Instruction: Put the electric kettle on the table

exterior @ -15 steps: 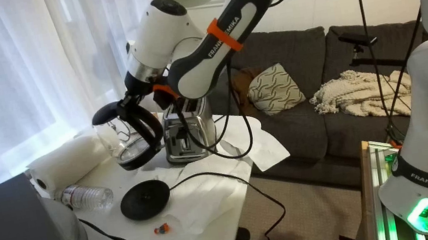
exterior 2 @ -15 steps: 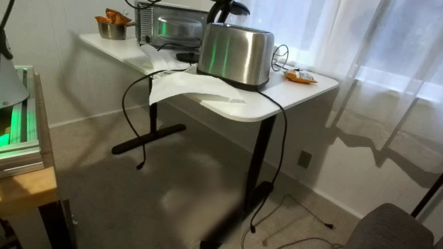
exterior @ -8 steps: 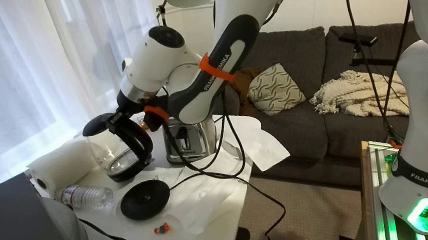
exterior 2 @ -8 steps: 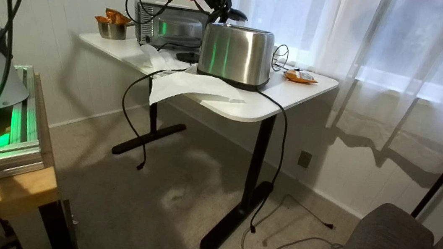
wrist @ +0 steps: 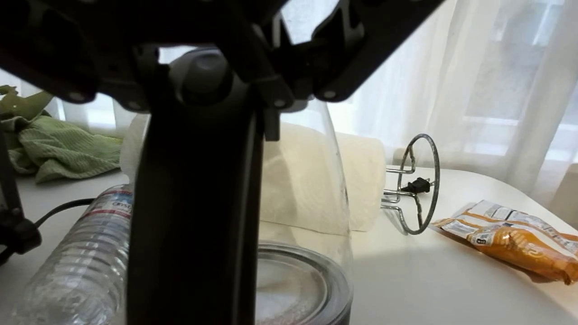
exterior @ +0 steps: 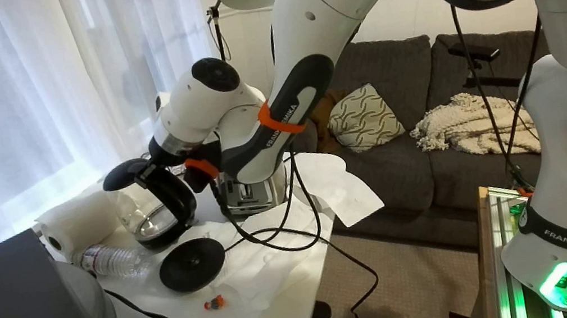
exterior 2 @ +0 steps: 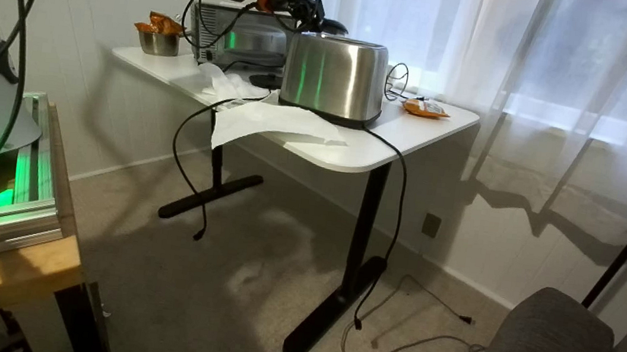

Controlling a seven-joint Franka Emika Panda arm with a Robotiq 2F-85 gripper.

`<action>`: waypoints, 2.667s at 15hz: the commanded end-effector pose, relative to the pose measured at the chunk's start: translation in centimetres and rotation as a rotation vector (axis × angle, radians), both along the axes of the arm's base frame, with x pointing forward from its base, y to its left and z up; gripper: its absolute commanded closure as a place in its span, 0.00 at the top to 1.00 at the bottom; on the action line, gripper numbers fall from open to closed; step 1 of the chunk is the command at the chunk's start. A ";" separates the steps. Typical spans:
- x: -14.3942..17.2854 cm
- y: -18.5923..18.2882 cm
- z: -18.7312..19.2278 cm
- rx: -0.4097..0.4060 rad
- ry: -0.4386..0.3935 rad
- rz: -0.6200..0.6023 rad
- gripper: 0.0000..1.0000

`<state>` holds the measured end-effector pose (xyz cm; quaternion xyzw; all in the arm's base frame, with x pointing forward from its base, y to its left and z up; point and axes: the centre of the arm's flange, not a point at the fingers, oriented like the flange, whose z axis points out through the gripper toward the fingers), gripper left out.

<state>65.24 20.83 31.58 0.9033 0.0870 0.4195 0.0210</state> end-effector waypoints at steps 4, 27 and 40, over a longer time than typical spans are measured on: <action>0.3 0.4 -0.4 0.028 0.026 0.006 0.20; -5.4 3.0 10.1 0.018 0.506 0.369 1.00; -10.6 -1.1 16.3 -0.013 0.829 0.412 1.00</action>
